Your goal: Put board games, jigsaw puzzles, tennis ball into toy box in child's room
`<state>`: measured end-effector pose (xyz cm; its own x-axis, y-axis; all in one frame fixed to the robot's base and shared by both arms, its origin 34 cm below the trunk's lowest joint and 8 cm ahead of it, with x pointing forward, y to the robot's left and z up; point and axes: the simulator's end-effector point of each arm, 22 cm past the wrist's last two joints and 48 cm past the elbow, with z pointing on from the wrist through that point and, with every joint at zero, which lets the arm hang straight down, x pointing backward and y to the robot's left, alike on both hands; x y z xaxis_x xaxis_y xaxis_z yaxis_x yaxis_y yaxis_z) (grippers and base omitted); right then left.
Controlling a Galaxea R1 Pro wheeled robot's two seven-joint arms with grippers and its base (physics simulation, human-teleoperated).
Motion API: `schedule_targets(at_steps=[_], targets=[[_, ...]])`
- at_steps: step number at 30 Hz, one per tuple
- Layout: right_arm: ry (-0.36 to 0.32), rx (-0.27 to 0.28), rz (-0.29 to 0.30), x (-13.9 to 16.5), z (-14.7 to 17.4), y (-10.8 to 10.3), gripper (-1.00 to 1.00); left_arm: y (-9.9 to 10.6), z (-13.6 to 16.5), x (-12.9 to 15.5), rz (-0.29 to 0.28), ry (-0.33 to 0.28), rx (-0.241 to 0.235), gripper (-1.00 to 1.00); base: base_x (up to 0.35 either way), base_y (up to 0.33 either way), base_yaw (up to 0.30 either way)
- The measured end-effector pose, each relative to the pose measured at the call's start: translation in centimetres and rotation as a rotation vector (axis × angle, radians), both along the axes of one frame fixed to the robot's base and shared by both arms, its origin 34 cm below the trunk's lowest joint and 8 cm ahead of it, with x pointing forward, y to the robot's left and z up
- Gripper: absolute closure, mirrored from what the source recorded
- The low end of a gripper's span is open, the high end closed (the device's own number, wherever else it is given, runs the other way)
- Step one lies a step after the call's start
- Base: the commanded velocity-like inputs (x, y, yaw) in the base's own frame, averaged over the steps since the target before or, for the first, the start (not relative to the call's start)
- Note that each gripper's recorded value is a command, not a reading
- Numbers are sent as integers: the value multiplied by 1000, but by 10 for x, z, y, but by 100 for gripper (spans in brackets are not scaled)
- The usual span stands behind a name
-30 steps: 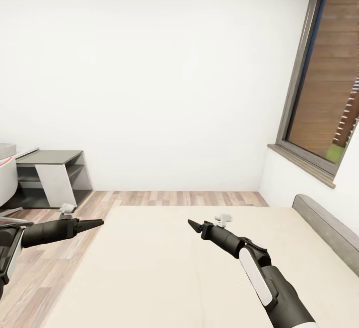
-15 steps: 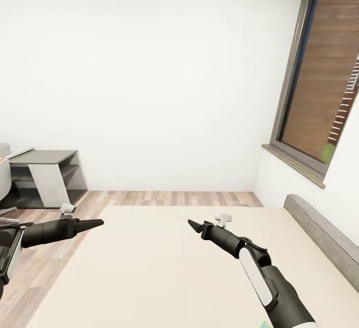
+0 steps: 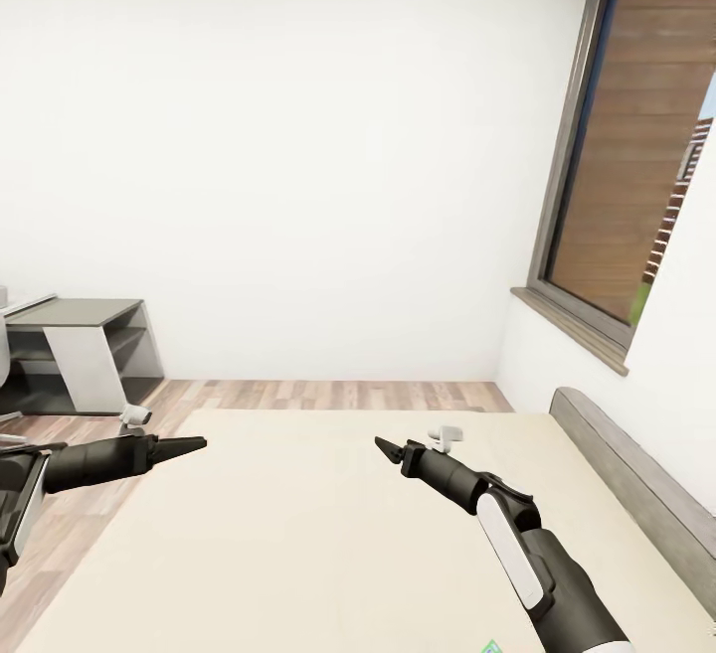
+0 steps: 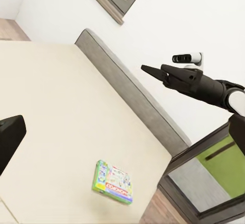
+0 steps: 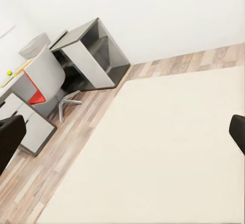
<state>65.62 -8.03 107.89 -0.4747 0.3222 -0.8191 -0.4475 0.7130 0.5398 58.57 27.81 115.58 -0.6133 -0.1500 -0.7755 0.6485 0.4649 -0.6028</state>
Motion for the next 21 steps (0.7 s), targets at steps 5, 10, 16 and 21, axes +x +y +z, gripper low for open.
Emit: schedule_targets(at_steps=[5, 10, 16, 21], targets=[[-1, 0, 0, 0, 0, 0, -100, 0, 0, 0, 0, 0, 0, -100, 0, -245, 0], [1, 0, 0, 0, 0, 0, -100, 0, 0, 0, 0, 1, 1, -100, 0, -123, 0], [1, 0, -1, 0, 0, -1, -100, 0, 0, 0, 1, -1, 1, -100, 0, -11, 0], [5, -1, -8, 1, -2, -2, -100, 0, 0, 0, 1, -2, 2, -100, 0, -1, 0]])
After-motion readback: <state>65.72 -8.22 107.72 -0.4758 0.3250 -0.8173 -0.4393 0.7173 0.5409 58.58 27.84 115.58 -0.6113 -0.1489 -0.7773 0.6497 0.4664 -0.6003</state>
